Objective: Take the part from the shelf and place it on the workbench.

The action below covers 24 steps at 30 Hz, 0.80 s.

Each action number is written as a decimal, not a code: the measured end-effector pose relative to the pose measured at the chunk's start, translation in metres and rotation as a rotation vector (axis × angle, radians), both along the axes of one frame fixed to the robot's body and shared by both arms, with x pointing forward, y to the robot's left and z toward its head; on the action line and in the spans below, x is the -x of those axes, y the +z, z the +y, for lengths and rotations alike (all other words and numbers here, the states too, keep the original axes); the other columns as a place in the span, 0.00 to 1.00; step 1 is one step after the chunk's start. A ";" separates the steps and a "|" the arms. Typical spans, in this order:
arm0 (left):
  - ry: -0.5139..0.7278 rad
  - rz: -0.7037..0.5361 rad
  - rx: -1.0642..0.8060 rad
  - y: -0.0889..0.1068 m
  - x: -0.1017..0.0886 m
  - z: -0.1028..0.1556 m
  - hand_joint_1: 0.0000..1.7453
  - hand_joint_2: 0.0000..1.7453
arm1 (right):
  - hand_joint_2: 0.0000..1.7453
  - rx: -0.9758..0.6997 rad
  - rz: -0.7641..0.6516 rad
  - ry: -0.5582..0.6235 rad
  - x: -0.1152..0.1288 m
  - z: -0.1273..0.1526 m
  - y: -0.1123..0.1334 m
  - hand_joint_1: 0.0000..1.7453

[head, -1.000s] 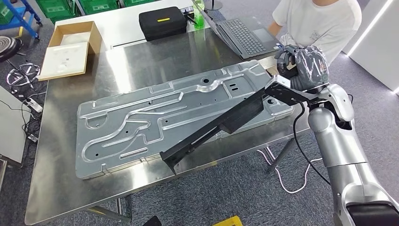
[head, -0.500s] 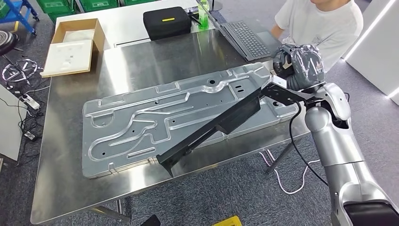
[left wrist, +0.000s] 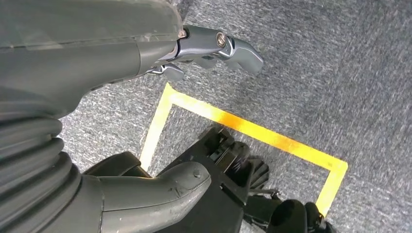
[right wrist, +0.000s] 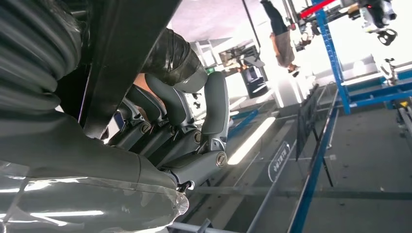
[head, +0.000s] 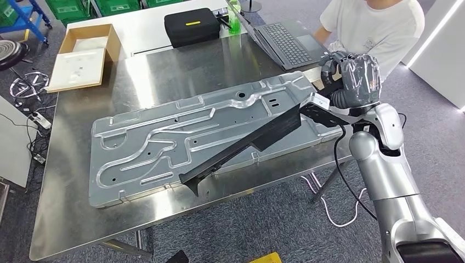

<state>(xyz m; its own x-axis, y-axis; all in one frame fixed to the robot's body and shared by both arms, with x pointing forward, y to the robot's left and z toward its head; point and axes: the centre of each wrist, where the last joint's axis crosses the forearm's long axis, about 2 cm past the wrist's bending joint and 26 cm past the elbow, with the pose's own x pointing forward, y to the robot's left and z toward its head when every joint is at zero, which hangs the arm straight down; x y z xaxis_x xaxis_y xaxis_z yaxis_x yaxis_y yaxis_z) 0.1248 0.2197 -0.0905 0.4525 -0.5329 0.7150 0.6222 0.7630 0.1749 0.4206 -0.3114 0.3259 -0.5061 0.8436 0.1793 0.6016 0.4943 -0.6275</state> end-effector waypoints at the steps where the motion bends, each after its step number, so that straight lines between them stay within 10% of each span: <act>1: 0.000 0.000 0.000 0.000 0.000 0.000 0.00 1.00 | 1.00 -0.001 0.000 0.001 0.000 0.001 0.000 1.00; 24: -0.004 -0.001 0.014 0.000 0.003 -0.005 0.00 1.00 | 1.00 -0.021 0.007 -0.019 0.004 -0.007 -0.004 1.00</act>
